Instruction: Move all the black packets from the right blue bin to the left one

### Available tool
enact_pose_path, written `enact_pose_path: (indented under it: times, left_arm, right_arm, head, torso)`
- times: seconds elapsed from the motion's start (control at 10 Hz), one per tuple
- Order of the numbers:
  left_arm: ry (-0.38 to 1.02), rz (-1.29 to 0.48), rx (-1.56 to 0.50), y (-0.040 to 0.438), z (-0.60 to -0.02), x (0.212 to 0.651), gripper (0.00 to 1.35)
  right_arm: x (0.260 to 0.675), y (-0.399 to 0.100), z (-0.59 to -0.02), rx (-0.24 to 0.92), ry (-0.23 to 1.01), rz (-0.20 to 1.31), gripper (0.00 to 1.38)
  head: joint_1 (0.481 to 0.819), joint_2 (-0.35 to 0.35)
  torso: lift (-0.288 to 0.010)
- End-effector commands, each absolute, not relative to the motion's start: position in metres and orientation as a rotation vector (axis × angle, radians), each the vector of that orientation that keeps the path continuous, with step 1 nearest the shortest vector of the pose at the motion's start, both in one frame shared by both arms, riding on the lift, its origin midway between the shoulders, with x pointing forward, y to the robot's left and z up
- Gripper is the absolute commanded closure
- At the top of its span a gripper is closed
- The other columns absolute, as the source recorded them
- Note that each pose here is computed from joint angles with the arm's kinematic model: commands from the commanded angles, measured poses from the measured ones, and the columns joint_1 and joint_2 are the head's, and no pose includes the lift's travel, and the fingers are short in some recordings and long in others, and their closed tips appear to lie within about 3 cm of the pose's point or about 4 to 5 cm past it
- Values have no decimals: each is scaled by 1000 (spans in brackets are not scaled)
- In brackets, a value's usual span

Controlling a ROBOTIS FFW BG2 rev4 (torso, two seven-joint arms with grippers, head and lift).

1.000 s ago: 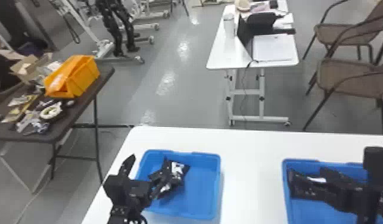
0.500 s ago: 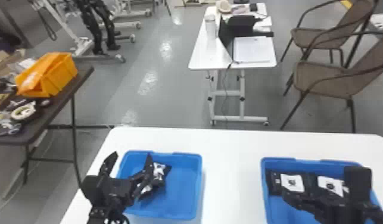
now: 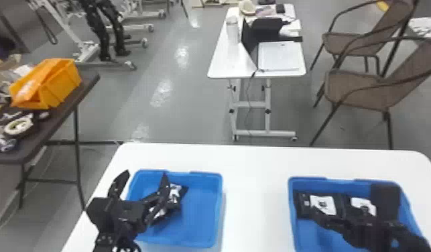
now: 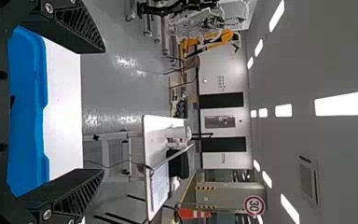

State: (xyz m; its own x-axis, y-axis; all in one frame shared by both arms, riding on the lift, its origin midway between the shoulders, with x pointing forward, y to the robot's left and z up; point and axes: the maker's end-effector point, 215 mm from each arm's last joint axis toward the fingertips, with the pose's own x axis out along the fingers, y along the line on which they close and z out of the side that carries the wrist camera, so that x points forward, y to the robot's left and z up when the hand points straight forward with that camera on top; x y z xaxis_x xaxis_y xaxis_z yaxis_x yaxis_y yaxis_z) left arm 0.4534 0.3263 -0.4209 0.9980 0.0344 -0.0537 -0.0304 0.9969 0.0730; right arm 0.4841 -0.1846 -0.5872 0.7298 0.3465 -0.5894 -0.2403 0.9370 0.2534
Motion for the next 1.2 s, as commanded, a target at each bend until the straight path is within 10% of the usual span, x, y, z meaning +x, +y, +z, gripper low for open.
enact_pose_path:
  times: [0.0, 0.6, 0.7, 0.8, 1.1]
  left_arm:
    - [56, 28, 68, 324, -422, 453, 114]
    - [55, 14, 68, 319, -422, 453, 116]
    - [56, 14, 68, 319, -423, 453, 116]
    - [54, 16, 68, 320, -422, 453, 116]
    - [60, 16, 69, 320, -426, 452, 114]
  right_arm:
    - [488, -181, -600, 162, 695, 320, 91]
    - [507, -158, -620, 125, 728, 330, 117]
    - [503, -159, -625, 149, 750, 325, 398]
    - [502, -159, -622, 159, 749, 325, 1107]
    - [495, -162, -604, 204, 703, 281, 1280]
  head:
    - [695, 168]
    - [695, 189]
    - [695, 186]
    - [695, 185]
    - [695, 184]
  torso:
    - [0]
    - [0]
    - [0]
    - [0]
    - [0]
